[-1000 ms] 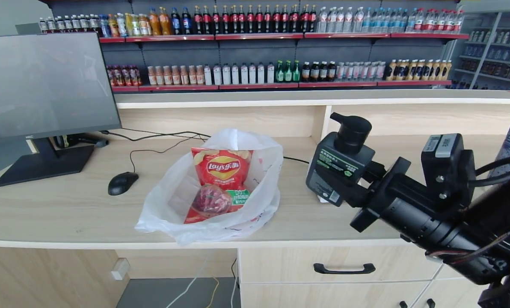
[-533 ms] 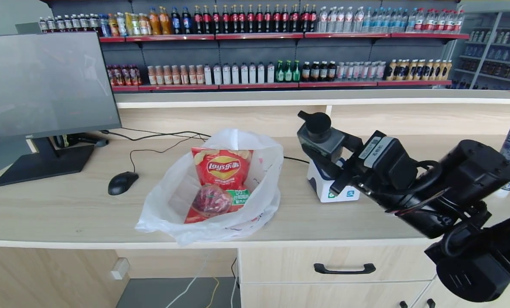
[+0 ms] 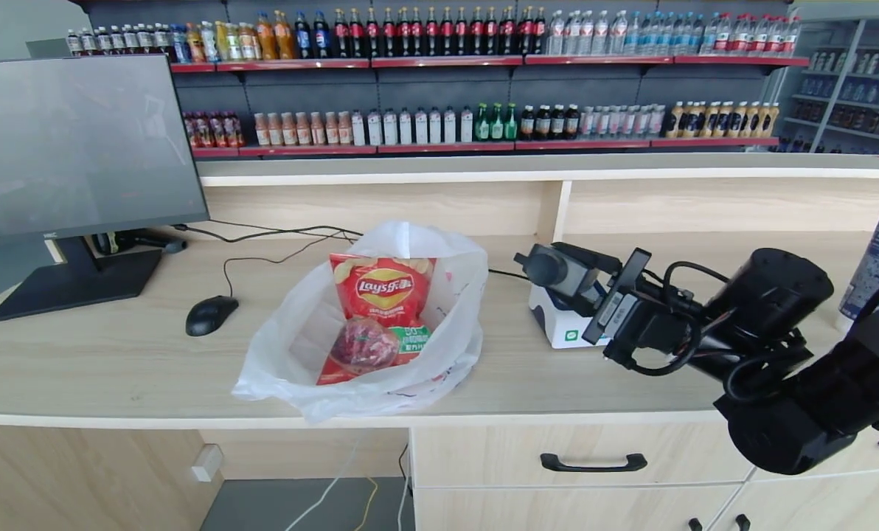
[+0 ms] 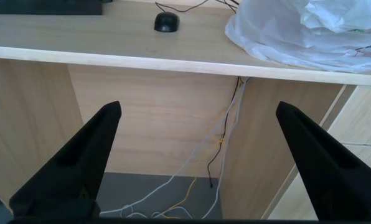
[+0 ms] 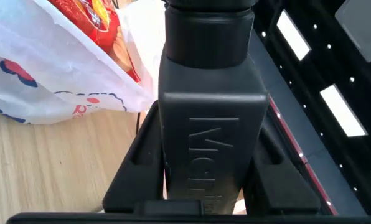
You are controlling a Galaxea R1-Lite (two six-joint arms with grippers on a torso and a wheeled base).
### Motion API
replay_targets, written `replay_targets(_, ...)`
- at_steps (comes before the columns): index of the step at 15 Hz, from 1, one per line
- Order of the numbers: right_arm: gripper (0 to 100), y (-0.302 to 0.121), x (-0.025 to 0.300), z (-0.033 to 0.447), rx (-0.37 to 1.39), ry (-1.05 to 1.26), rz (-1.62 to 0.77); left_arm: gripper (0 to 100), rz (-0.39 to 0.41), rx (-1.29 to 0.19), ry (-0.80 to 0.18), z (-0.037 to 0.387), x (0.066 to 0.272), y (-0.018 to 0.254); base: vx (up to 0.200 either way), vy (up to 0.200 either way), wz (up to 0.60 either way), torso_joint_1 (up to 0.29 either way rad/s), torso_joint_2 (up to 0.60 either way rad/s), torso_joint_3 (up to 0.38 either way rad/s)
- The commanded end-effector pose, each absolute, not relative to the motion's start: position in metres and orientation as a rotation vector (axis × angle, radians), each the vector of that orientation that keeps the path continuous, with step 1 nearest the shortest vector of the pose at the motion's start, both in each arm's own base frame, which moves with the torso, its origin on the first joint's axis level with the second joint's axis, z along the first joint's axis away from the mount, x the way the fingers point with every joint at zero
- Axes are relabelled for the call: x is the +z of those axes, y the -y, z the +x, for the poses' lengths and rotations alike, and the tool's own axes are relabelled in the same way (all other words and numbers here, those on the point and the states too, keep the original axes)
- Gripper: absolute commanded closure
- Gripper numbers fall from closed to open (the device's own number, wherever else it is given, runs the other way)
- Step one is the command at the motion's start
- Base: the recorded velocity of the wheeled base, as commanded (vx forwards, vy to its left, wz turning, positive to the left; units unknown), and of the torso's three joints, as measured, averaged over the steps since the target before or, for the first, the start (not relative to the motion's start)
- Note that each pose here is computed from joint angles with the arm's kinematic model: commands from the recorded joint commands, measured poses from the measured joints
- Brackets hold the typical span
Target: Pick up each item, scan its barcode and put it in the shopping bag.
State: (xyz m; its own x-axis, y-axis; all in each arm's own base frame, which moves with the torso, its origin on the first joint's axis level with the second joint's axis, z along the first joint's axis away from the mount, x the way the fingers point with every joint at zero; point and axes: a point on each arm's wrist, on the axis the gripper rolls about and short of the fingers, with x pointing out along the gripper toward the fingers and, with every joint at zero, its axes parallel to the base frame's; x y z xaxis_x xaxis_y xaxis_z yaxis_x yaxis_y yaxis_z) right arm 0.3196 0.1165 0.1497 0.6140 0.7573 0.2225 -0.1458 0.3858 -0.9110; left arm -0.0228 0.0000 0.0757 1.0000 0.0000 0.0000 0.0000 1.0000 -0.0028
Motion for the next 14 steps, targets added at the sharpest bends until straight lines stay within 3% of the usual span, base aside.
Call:
replay_targets(1,100,-0.109,0.132,0.332,0.652,0.661,-1.032,0,-0.005,0.000,0.000,-0.023,0.075,0.000,0.000,0.000,0.00,0.000,0.00,0.000)
replay_targets(4,100,-0.112,0.127,0.354,0.694,0.730,-1.048,0,-0.005,0.000,0.002,-0.023,0.076,0.000,0.000,0.000,0.00,0.000,0.00,0.000)
replay_targets(14,100,-0.108,0.116,0.356,0.698,0.705,-1.072,0,-0.005,0.002,0.000,-0.023,0.075,0.000,0.000,0.000,0.00,0.000,0.00,0.000)
